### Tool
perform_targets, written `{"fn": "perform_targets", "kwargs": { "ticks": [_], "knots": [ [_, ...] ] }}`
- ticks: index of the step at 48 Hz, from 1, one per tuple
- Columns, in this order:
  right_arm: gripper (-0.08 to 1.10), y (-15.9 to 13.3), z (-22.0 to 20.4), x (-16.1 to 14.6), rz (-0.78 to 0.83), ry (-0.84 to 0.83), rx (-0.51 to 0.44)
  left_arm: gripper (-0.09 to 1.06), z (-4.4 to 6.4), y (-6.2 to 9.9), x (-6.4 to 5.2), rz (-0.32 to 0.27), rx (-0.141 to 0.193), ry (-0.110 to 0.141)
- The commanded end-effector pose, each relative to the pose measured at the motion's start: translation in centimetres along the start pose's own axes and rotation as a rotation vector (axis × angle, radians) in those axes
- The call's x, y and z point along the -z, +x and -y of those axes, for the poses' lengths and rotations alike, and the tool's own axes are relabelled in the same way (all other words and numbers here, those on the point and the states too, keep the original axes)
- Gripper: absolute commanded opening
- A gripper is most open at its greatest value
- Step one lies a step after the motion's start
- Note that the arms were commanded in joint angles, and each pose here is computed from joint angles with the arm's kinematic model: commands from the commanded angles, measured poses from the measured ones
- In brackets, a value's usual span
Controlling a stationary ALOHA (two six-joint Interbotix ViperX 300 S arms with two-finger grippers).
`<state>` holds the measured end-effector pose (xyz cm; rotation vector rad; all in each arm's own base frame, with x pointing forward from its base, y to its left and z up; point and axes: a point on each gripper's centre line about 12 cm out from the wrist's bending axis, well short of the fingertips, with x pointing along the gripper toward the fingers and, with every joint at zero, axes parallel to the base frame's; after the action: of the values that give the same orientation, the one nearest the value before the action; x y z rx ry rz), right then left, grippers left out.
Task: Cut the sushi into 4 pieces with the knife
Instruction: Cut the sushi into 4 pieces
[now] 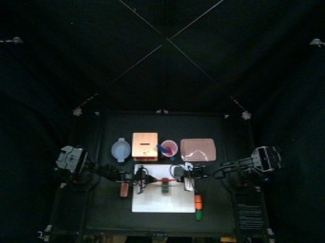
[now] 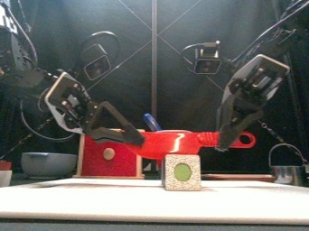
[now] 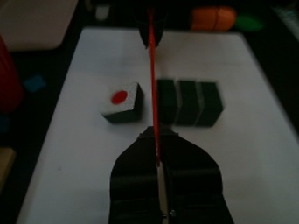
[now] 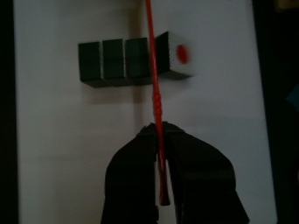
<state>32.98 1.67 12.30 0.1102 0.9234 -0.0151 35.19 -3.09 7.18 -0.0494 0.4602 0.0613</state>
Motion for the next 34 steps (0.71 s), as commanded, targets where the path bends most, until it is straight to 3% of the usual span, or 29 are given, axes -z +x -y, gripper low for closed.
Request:
{"fn": "perform_targets", "kwargs": {
  "ticks": [1,18,27,34],
  "knots": [
    [0.09,-0.7,-0.3,-1.2,0.044,0.005,-0.009,0.11,0.0,-0.2,-0.3,0.004,-0.001,-0.006],
    [0.09,0.8,0.2,0.6,-0.028,0.005,0.007,0.11,-1.0,0.2,0.8,-0.034,-0.034,-0.013],
    [0.09,0.2,1.3,0.2,-0.013,0.028,0.025,0.11,-2.1,0.2,0.4,-0.024,-0.063,-0.025],
    [0.09,-0.7,1.7,-0.2,-0.006,0.031,0.033,0.1,-3.2,-0.1,-0.7,0.009,-0.078,-0.029]
  ]
}}
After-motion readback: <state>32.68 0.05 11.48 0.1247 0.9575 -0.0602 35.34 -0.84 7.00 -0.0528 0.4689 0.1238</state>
